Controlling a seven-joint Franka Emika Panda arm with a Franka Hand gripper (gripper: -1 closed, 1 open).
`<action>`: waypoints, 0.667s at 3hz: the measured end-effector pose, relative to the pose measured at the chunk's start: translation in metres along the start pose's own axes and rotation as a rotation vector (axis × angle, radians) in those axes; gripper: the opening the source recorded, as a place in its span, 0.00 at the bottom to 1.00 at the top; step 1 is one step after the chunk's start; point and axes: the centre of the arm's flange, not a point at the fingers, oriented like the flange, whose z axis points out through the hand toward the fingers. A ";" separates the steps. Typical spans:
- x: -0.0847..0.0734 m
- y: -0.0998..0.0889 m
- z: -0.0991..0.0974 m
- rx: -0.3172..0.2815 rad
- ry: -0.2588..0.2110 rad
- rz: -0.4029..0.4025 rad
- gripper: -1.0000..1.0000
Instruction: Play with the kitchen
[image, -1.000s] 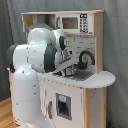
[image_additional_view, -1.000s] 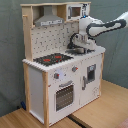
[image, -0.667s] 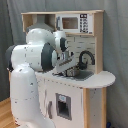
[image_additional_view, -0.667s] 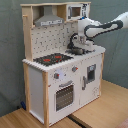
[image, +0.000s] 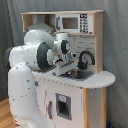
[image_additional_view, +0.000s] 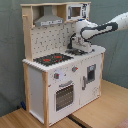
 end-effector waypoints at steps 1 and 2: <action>0.001 0.001 0.000 -0.001 0.003 0.000 1.00; 0.002 0.002 0.002 -0.003 0.009 -0.001 1.00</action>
